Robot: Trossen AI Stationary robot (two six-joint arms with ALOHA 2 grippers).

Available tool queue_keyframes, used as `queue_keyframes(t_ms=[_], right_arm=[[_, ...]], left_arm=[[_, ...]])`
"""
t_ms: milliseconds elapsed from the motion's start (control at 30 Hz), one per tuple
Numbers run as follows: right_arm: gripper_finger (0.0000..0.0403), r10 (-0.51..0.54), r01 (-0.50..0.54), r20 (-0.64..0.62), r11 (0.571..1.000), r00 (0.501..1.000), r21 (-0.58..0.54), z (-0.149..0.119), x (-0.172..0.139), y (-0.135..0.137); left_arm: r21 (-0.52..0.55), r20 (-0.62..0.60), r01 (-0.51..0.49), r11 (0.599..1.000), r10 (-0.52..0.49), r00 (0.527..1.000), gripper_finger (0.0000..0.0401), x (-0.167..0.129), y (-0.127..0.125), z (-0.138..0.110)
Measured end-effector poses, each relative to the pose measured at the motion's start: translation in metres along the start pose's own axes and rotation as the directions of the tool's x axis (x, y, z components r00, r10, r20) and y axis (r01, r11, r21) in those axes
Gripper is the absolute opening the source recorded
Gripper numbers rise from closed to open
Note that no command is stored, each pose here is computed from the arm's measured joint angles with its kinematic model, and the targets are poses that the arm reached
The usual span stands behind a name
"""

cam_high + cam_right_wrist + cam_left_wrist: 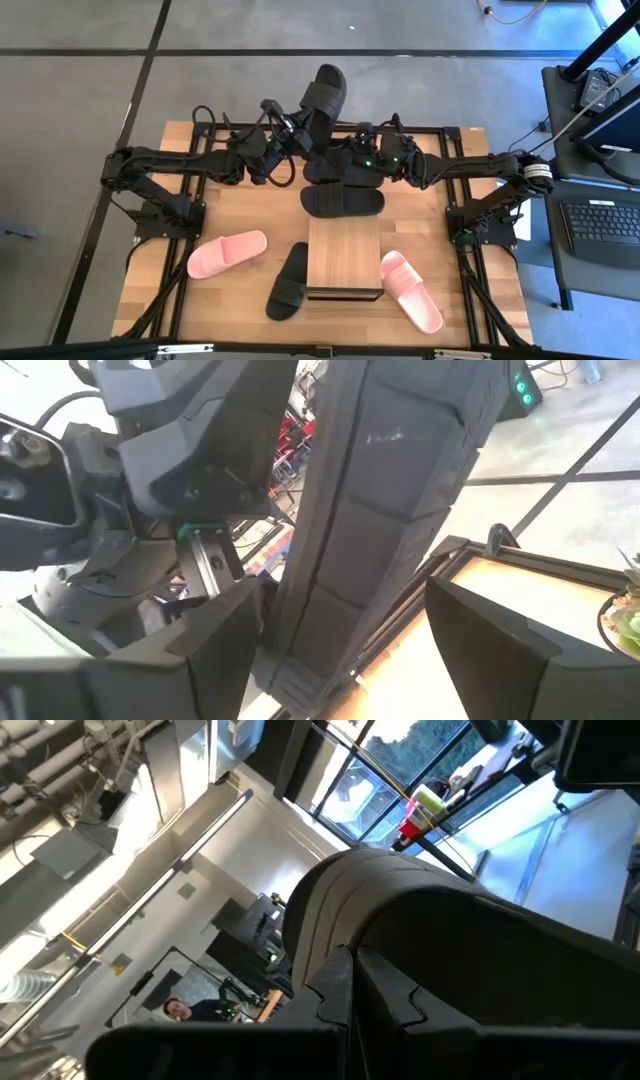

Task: Pick and place slides into the shelf
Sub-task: Put the black slipper on the shelf

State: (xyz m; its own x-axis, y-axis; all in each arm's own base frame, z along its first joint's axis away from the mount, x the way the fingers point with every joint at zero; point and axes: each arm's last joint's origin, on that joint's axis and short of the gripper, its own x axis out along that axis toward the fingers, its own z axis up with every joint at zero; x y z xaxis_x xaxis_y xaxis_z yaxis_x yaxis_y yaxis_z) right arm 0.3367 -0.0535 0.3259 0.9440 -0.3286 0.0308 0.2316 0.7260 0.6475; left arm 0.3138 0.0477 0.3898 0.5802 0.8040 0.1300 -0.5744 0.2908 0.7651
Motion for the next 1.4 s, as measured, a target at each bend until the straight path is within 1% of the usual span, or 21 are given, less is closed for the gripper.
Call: queue_keyframes(t_ms=[67, 200, 333, 533, 667, 800, 1000, 1167, 1267, 1400], right_arm=[[0.0278, -0.005, 0.005, -0.006, 1.000, 1.000, -0.006, -0.0006, 0.0000, -0.0005], [0.0278, -0.011, 0.010, -0.013, 0.999, 1.000, -0.033, -0.0012, -0.0001, -0.0010], [0.0278, -0.013, 0.012, -0.014, 0.999, 1.000, -0.053, -0.0011, -0.0001, -0.0013], [0.0278, -0.012, 0.012, -0.014, 0.999, 1.000, -0.052, -0.0011, -0.0001, -0.0013], [0.0266, -0.012, 0.012, -0.014, 0.999, 1.000, -0.052, -0.0011, -0.0001, -0.0013], [0.0235, -0.012, 0.011, -0.014, 0.998, 1.000, -0.054, -0.0011, -0.0001, -0.0013], [0.0162, -0.013, 0.012, -0.015, 0.998, 1.000, -0.062, -0.0012, -0.0002, -0.0014], [0.0101, -0.013, 0.010, -0.018, 0.991, 1.000, -0.130, -0.0013, -0.0001, -0.0019], [0.0079, -0.002, -0.002, -0.027, 0.987, 1.000, -0.158, -0.0017, -0.0001, -0.0015], [0.0072, 0.023, -0.030, -0.049, 0.988, 0.999, -0.152, -0.0005, 0.0004, -0.0028]], left_arm=[[0.000, 0.000, 0.000, 1.000, 0.000, 1.000, 0.0000, 0.0000, 0.0000, 0.0000], [0.041, -0.017, -0.015, 0.999, 0.015, 1.000, 0.0000, -0.0002, 0.0008, -0.0001], [0.037, -0.019, -0.025, 0.999, 0.026, 0.999, 0.0000, 0.0000, 0.0019, 0.0001], [0.023, -0.007, -0.032, 0.999, 0.032, 0.999, 0.0000, -0.0001, 0.0031, 0.0011], [0.024, -0.007, -0.031, 0.999, 0.032, 0.999, 0.0000, -0.0001, 0.0031, 0.0011], [0.024, -0.006, -0.031, 0.999, 0.031, 1.000, 0.0000, -0.0001, 0.0030, 0.0011], [0.024, -0.006, -0.030, 0.999, 0.030, 1.000, 0.0000, -0.0001, 0.0030, 0.0011], [0.025, -0.003, -0.028, 0.999, 0.028, 1.000, 0.0000, -0.0003, 0.0033, 0.0011], [0.026, 0.001, -0.024, 0.999, 0.024, 1.000, 0.0000, -0.0004, 0.0031, 0.0014], [0.029, 0.000, -0.023, 0.999, 0.023, 1.000, 0.0000, -0.0004, 0.0030, 0.0013]])
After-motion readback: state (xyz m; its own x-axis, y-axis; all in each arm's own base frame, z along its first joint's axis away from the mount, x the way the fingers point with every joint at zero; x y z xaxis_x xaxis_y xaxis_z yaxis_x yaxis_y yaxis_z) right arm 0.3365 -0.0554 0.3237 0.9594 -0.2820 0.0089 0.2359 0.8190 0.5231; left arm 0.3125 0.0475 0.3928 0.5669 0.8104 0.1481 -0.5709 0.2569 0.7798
